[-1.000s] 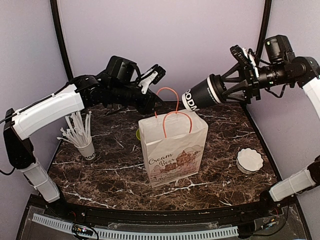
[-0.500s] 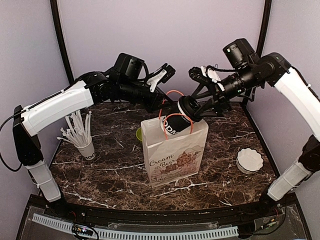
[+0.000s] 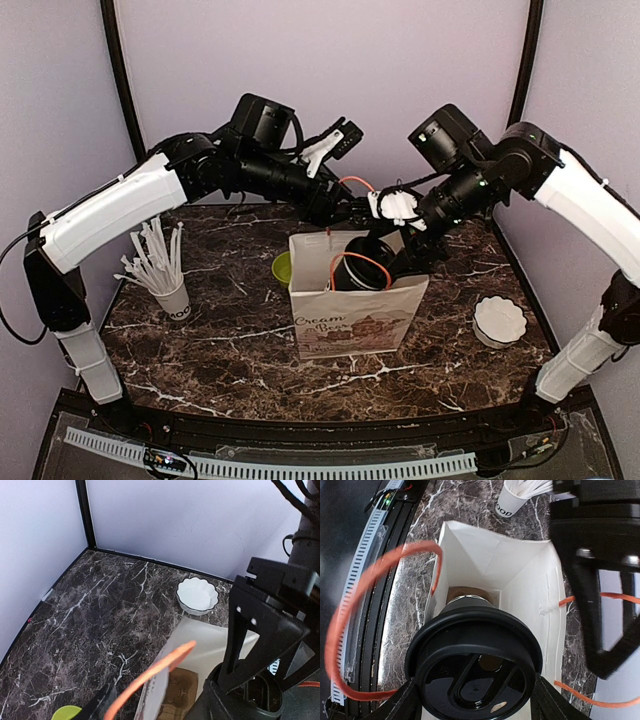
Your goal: Pack the takeout coffee
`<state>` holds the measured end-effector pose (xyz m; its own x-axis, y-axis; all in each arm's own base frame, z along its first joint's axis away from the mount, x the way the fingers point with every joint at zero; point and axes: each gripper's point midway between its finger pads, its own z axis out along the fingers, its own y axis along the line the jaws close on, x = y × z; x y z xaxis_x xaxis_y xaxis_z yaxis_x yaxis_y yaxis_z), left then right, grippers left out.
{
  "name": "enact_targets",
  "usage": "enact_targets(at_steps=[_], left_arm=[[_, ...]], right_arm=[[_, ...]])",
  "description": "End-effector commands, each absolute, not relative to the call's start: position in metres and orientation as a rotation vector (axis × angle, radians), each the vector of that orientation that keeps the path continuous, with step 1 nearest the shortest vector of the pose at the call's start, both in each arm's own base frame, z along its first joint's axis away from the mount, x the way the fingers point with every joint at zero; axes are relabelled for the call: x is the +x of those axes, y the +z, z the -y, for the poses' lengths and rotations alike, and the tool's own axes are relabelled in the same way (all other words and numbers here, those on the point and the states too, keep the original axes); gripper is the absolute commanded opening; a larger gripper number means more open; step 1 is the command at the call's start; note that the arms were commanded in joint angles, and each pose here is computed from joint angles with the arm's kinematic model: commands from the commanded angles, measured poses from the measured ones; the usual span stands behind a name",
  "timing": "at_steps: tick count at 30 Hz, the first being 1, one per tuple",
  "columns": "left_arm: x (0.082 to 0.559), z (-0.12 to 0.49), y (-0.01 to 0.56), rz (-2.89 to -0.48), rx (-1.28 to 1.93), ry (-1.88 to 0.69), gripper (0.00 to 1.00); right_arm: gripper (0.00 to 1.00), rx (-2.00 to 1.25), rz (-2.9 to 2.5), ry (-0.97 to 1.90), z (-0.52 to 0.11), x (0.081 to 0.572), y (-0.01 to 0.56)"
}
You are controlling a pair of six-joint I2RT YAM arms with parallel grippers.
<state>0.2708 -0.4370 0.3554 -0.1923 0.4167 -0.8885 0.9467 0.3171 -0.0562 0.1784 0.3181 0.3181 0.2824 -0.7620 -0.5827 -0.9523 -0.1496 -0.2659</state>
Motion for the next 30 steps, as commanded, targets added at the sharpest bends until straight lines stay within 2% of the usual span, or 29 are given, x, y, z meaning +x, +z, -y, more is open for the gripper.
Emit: enact_targets(at_steps=[1, 7, 11, 15, 23, 26, 30], left_arm=[[0.260, 0.415, 0.378, -1.763, 1.210, -0.735, 0.64], [0.260, 0.373, 0.389, -1.757, 1.094, -0.598, 0.68], [0.282, 0.356, 0.377, -1.748, 0.998, -0.464, 0.73], [0.303, 0.353, 0.367, -1.752, 0.958, -0.418, 0.74], [0.331, 0.350, 0.355, -1.763, 0.956, -0.370, 0.75], [0.342, 0.343, 0.342, -1.784, 0.939, -0.374, 0.75], [0.346, 0.342, 0.323, -1.826, 0.917, -0.452, 0.74]], right_arm=[[0.37, -2.034, -1.484, 0.302, -0.306, 0.164, 0.312], [0.37, -2.146, -1.445, 0.180, -0.303, 0.152, 0.312], [0.37, -2.210, -1.441, 0.136, -0.302, 0.137, 0.300], [0.35, -2.261, -1.454, -0.026, -0.298, 0.131, 0.278], [0.34, -2.261, -1.475, -0.143, -0.301, 0.116, 0.275], [0.34, -2.290, -1.482, -0.146, -0.300, 0.104, 0.257], [0.30, -2.380, -1.389, -0.324, -0.290, 0.099, 0.229]])
